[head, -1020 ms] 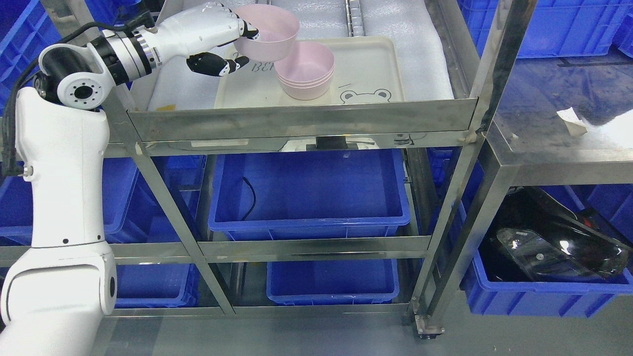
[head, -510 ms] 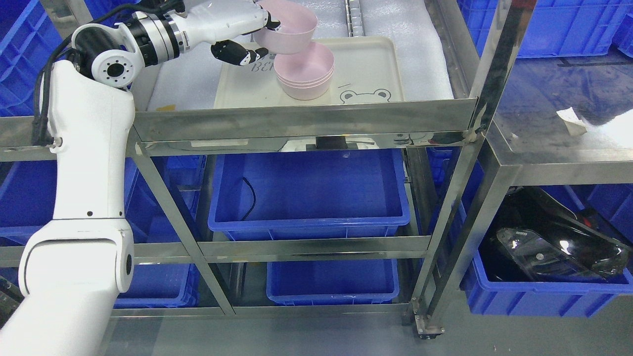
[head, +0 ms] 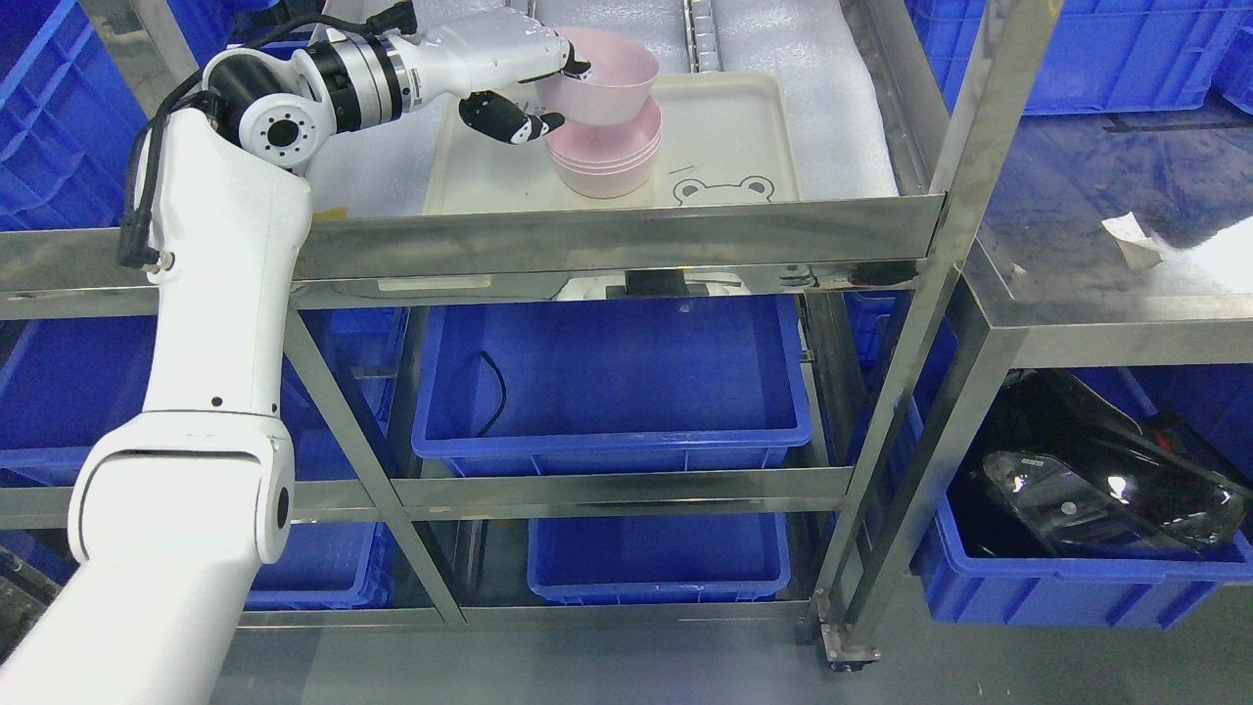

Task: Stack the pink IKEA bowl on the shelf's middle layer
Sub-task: 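Lower the pink bowl onto the stack of pink bowls, then open the left hand and pull it back from the bowls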

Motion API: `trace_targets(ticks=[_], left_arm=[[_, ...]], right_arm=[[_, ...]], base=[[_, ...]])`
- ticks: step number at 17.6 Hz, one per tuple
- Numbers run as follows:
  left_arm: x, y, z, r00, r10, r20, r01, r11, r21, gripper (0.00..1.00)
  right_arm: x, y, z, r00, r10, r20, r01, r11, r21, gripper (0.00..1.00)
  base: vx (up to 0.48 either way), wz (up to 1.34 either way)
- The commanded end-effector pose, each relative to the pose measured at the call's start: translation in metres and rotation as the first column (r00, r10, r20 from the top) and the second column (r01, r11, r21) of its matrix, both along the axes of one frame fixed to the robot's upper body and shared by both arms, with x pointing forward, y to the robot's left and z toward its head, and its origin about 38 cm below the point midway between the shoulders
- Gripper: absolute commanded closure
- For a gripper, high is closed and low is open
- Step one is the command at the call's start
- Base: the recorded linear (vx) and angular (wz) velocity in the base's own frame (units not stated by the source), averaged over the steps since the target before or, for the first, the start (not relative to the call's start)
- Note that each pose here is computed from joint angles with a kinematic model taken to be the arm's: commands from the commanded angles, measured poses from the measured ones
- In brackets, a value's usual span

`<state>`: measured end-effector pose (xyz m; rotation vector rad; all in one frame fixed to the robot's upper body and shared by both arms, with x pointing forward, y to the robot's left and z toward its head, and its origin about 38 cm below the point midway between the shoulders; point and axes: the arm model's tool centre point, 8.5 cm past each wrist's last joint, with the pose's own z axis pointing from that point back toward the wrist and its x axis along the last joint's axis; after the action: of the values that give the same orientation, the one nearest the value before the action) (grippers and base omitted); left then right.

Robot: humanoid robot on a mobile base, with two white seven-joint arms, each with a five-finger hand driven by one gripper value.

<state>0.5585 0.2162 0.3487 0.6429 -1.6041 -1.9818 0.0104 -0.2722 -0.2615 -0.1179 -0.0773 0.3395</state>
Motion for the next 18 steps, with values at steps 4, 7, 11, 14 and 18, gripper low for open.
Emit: trace_targets(ticks=[4,7,11,14,18], left_arm=[[0.007,0.005,-0.003,0.999,0.019,-0.035,-0.019,1.0,0.015,0.49],[0.006,0.01,0.001,0.999,0.027,-0.021,-0.026,1.0,0.016,0.28],[0.002,0.022,0.041,0.997,0.041,0.062,-0.031,0.988,-0.153,0.16],[0.0,-0.004,0.046,0.999,-0.033,0.038,0.048,0.872,-0.487,0.16],[-0.006,0.001,0.029,0.991,-0.089,-0.099,-0.019,0.64,-0.768,0.16]], right_arm=[[-0.004,-0.01,0.001,1.0,0.0,0.001,0.0,1.0,-0.014,0.0],[-0.004,-0.01,0.001,1.0,0.0,0.001,0.0,1.0,-0.014,0.0],[-0.004,-0.01,0.001,1.0,0.0,0.001,0.0,1.0,-0.014,0.0],[-0.004,-0.01,0.001,1.0,0.0,0.001,0.0,1.0,-0.014,0.0],[-0.004,-0.01,0.001,1.0,0.002,0.001,-0.002,1.0,-0.014,0.0]], base=[[0.0,0.0],[0.0,0.0],[0.0,0.0],[0.0,0.0],[0.0,0.0]])
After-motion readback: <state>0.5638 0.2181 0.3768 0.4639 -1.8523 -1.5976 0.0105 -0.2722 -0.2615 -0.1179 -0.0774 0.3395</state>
